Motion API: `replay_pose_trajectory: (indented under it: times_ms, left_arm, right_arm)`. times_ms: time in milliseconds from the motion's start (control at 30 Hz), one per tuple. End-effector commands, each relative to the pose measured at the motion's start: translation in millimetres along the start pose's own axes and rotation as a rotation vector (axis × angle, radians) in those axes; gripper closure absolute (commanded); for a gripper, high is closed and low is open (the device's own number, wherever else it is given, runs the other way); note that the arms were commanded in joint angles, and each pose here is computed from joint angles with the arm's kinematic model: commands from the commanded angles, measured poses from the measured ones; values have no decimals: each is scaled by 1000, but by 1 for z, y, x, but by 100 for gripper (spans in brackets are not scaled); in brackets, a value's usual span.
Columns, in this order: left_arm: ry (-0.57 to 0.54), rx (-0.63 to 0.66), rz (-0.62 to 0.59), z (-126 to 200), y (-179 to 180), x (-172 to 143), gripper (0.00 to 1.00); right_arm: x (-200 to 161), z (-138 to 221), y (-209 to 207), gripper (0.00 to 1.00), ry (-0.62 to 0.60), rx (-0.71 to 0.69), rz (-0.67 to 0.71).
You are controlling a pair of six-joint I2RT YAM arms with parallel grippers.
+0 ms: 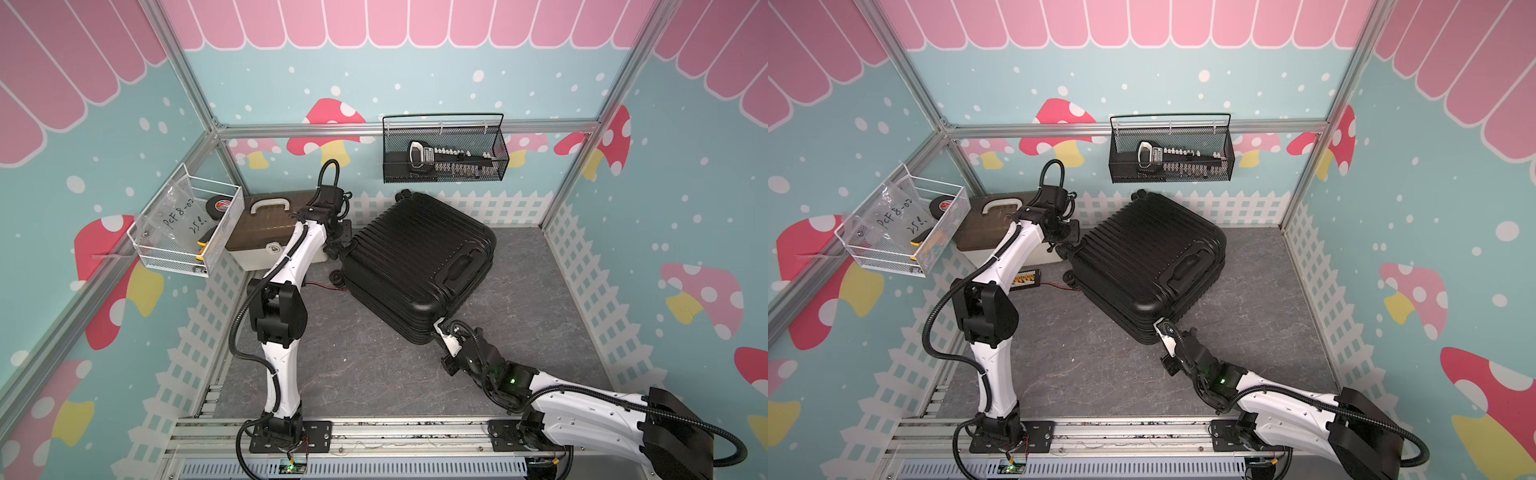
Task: Close the suitcase zippers
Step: Zip the zipper on the suitcase.
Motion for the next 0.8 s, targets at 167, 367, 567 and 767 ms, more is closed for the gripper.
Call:
replay_pose_trajectory:
  times_ms: [167, 367, 567, 767]
  left_arm:
    - [130, -44, -70, 20, -13, -44, 61]
    - [195, -132, -60, 37, -24, -80, 63]
    - [271, -238, -63, 53, -38, -120, 66]
    - [307, -319, -74, 74, -52, -158, 67]
  right_arm:
    - [10, 8, -16, 100, -34, -108, 1]
    - [5, 12, -28, 100, -13, -197, -13]
    - [4, 15, -40, 100, -10, -279, -2]
    - [5, 12, -52, 100, 6, -320, -4]
Point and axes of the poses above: each gripper's point midway between its finger pads, its own z axis back along the fingers, its own y axis along the line the jaws close on, x = y × z, the point moved 4 cm from there along z, back along the fingers, and after that the axes turned 2 degrees about -z, right-handed, at the moved point
